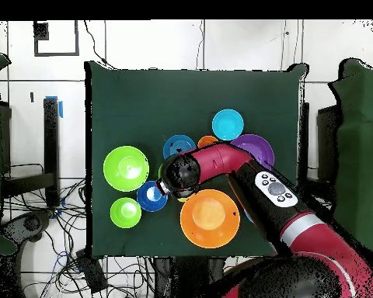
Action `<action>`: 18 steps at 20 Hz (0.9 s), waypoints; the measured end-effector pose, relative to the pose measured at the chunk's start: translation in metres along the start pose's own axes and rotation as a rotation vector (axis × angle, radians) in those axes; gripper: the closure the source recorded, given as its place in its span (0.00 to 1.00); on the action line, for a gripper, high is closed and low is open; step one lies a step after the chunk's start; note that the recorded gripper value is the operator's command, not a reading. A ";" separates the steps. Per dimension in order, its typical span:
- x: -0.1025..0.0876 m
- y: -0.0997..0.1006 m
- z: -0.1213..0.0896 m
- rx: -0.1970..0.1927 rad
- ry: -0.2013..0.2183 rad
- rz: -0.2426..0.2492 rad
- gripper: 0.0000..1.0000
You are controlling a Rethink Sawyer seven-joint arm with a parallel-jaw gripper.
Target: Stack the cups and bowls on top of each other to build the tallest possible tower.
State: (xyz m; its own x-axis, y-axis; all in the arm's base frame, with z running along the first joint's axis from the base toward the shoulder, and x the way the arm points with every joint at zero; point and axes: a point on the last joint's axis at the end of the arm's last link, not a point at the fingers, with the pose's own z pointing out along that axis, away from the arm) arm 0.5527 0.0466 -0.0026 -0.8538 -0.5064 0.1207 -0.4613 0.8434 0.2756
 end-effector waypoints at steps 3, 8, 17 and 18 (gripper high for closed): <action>0.000 0.000 0.000 0.000 0.000 0.000 1.00; 0.000 0.000 0.000 0.001 -0.001 -0.001 1.00; -0.005 -0.002 -0.013 0.024 -0.016 -0.009 1.00; -0.006 -0.002 -0.015 0.027 -0.020 -0.011 1.00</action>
State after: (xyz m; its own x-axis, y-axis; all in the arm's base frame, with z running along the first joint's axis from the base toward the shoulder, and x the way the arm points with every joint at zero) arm 0.5624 0.0454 0.0103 -0.8532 -0.5121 0.0991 -0.4766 0.8426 0.2506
